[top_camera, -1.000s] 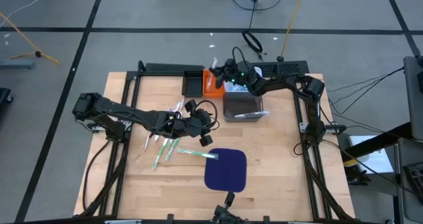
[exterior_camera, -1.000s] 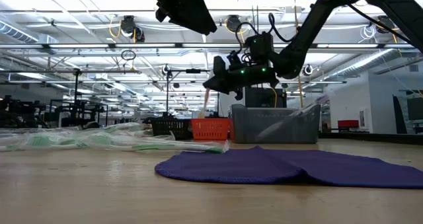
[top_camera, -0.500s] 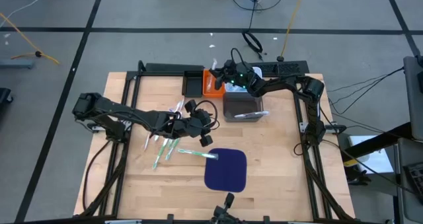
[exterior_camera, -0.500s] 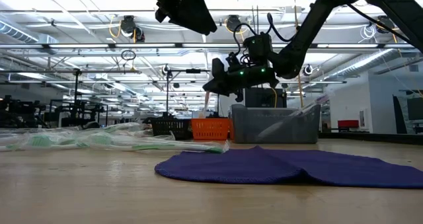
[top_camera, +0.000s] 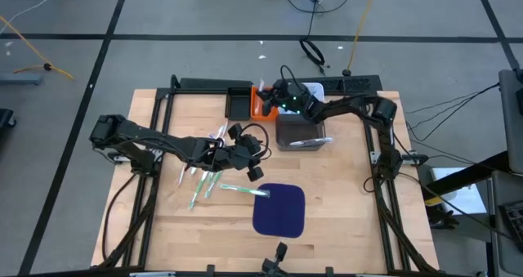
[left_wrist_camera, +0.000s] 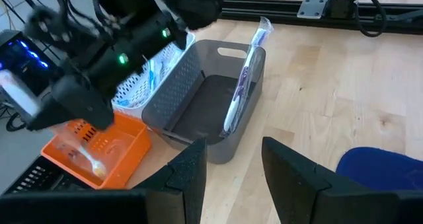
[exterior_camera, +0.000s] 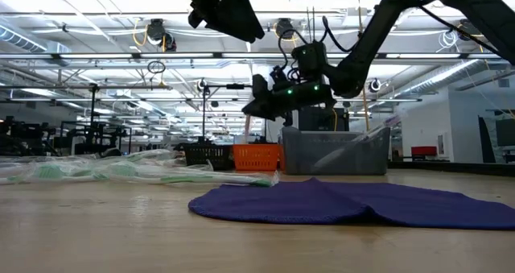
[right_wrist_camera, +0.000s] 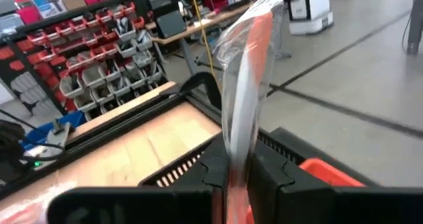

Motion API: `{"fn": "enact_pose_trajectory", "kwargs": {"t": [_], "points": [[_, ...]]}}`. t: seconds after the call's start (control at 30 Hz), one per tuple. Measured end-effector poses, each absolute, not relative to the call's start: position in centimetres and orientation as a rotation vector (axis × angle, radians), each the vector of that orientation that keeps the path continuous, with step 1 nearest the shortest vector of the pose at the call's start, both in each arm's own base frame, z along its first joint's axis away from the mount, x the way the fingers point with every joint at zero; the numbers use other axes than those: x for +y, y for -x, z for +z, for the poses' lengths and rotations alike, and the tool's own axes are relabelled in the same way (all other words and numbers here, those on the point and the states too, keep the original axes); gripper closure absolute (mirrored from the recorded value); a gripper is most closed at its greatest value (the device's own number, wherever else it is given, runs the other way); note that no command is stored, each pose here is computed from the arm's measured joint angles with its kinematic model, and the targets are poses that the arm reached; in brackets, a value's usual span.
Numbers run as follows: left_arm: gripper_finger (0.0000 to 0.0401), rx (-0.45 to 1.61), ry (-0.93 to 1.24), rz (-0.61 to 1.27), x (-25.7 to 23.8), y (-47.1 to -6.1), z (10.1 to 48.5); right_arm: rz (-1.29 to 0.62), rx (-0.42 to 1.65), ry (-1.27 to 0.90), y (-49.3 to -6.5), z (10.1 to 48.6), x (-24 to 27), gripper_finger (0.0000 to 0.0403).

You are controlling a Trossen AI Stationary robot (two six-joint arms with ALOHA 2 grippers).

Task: Pick & Place Toothbrushes
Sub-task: Put the orange toothbrush into the orange basket

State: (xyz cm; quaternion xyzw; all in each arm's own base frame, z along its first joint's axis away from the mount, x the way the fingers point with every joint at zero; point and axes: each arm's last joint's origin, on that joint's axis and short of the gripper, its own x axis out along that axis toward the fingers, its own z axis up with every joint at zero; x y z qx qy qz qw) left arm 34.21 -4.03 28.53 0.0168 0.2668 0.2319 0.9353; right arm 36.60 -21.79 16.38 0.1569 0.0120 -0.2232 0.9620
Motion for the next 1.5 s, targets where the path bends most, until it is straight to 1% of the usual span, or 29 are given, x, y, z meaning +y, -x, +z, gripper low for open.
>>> {"fn": "enact_pose_trajectory", "kwargs": {"t": [0.13, 0.23, 0.37, 0.67, 0.73, 0.87, 1.1, 1.2, 1.33, 1.5], "points": [[0.0254, 0.544, -0.027, 0.475, -4.0, -34.2, 28.5, -0.467, 0.015, -0.392, -36.3, 15.4, -22.5, 0.0383], [0.0254, 0.545, -0.028, 0.475, -4.1, -34.2, 28.5, -0.475, 0.023, -0.389, -36.3, 15.0, -22.7, 0.0383], [0.0254, 0.544, -0.027, 0.476, -4.0, -34.2, 28.5, -0.437, 0.024, -0.405, -36.5, 14.9, -22.4, 0.0369], [0.0254, 0.544, -0.028, 0.478, -3.9, -34.2, 28.5, -0.441, 0.022, -0.377, -36.4, 15.0, -22.5, 0.037], [0.0254, 0.544, -0.028, 0.478, -3.9, -34.2, 28.5, -0.441, 0.028, -0.356, -36.4, 15.0, -22.5, 0.0363], [0.0254, 0.544, -0.029, 0.478, -3.9, -34.2, 28.5, -0.443, 0.03, -0.342, -36.4, 15.0, -22.5, 0.0329], [0.0254, 0.545, -0.033, 0.477, -3.9, -34.2, 28.5, -0.443, 0.031, -0.34, -36.4, 15.0, -22.6, 0.0248], [0.0254, 0.545, -0.033, 0.476, -3.9, -34.2, 28.5, -0.454, 0.031, -0.333, -36.3, 15.0, -22.7, 0.0219], [0.0254, 0.546, -0.033, 0.477, -3.9, -34.2, 28.5, -0.486, 0.032, -0.321, -36.0, 15.0, -23.1, 0.0193], [0.0254, 0.548, -0.034, 0.477, -3.9, -34.2, 28.5, -0.5, 0.047, -0.315, -35.7, 15.3, -23.5, 0.0176]]}}
